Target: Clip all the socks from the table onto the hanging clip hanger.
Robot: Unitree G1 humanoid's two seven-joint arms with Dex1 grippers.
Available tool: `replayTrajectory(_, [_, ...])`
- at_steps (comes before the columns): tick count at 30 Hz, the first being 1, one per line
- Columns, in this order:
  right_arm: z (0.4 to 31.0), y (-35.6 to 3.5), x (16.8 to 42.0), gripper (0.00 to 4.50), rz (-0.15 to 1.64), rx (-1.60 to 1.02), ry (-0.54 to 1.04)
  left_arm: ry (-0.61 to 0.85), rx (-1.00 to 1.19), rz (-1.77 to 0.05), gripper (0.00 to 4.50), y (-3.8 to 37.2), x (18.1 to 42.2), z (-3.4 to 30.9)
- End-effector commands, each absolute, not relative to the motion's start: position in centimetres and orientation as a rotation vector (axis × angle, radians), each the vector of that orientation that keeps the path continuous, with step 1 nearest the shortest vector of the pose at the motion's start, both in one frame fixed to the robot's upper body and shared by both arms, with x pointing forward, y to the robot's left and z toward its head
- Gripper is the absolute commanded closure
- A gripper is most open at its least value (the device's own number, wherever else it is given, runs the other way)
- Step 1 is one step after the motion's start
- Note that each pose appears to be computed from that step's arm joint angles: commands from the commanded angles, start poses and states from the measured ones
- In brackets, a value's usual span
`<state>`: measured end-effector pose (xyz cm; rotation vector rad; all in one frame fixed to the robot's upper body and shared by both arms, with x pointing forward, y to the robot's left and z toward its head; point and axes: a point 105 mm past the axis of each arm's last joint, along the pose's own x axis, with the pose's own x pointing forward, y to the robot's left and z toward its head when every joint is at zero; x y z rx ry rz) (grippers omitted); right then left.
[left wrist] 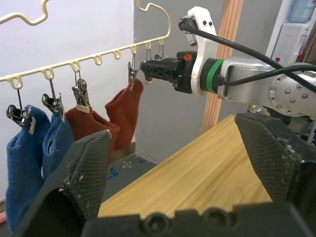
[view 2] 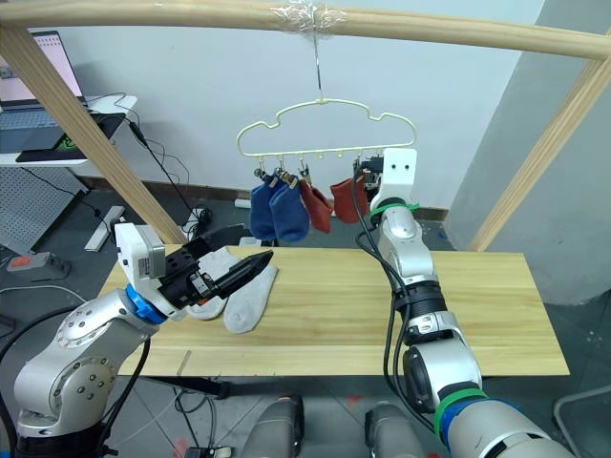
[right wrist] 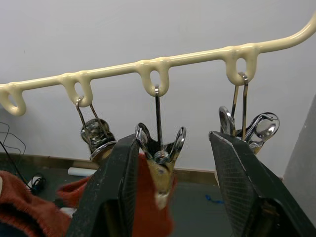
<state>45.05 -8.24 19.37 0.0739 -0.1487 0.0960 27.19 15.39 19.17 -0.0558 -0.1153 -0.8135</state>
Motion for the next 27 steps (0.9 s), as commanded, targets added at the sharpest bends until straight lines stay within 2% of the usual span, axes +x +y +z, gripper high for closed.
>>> replayTrajectory(1, [21.90, -7.74, 44.93, 2.19, 0.112, 0.092, -0.226, -0.173, -0.030, -0.825, 0.00, 15.21, 26.71, 20.50])
replayTrajectory(26, [22.26, -6.98, 45.02, 2.19, 0.128, 0.118, -0.228, -0.160, -0.028, -0.832, 0.00, 15.06, 26.52, 20.11])
replayTrajectory(27, [22.26, -6.99, 45.03, 2.59, 0.128, 0.120, -0.228, -0.159, -0.028, -0.832, 0.00, 15.06, 26.52, 20.09])
